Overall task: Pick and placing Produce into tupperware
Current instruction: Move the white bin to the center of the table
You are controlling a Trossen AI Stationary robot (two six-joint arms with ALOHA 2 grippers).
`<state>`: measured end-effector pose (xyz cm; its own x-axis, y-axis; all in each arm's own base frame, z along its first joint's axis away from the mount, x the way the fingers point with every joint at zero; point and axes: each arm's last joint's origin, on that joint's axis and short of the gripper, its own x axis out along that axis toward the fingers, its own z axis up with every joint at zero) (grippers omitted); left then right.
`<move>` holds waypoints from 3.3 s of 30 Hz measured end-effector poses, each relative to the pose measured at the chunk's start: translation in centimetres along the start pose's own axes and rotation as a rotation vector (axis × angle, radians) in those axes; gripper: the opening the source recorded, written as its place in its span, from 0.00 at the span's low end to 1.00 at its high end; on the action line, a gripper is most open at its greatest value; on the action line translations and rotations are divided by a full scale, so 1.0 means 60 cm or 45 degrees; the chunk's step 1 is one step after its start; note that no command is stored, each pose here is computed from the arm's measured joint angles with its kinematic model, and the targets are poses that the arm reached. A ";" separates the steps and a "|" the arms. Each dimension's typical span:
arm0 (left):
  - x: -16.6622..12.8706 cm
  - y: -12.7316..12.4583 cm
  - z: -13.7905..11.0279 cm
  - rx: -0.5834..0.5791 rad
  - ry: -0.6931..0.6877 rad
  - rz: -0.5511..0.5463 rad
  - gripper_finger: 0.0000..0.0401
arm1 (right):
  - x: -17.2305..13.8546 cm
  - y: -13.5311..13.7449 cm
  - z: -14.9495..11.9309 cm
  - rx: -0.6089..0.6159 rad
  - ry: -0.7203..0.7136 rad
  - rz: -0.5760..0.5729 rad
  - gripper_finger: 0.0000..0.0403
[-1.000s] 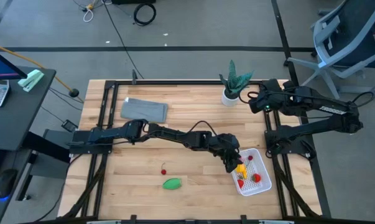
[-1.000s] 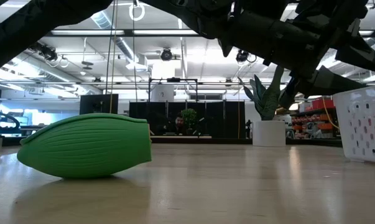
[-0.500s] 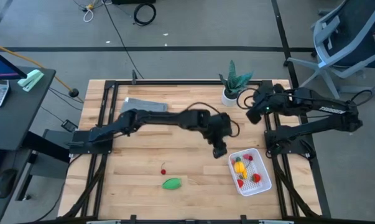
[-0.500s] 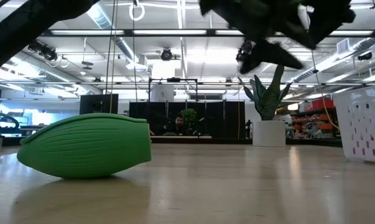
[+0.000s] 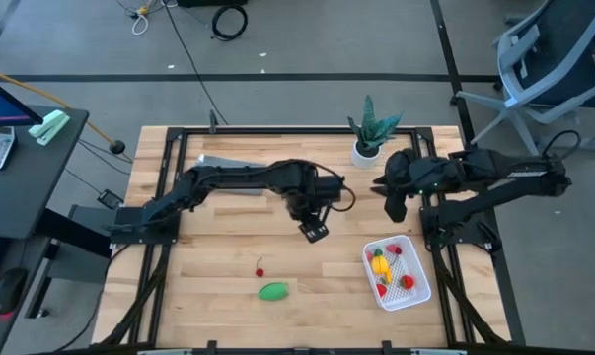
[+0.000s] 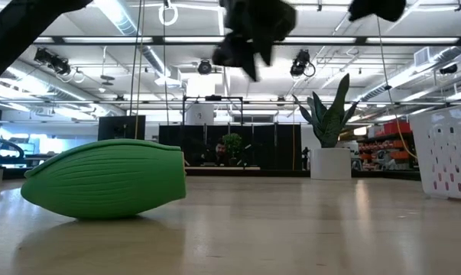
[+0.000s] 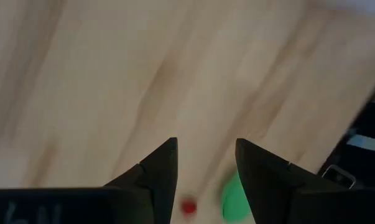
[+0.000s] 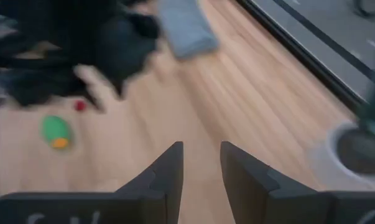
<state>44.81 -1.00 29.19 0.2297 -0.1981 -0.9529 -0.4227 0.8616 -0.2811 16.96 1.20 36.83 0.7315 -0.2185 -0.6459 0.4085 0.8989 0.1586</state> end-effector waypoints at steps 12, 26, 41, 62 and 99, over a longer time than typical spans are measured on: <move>0.018 -0.074 -0.085 -0.566 0.165 0.202 0.42 | 0.041 0.037 -0.001 0.008 0.074 0.034 0.28; 0.129 -0.096 -0.177 -0.638 0.495 0.432 0.42 | 0.095 0.067 -0.013 -0.205 0.329 0.230 0.28; -0.002 -0.105 -0.209 -0.593 0.243 0.312 0.42 | 0.157 0.101 -0.036 -0.344 0.576 0.385 0.50; -0.187 -0.049 -0.245 -0.299 -0.272 0.257 0.40 | 0.117 0.129 -0.112 0.165 1.004 0.093 0.39; -0.385 0.053 -0.364 0.161 -0.694 0.170 0.20 | 0.215 0.129 -0.195 0.931 0.696 0.022 0.00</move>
<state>19.03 -3.91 47.83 0.6148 0.1569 -0.7730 -0.3785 0.9185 -0.1147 23.18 9.81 20.98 0.4563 0.1710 -0.8733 0.7803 0.3948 0.4850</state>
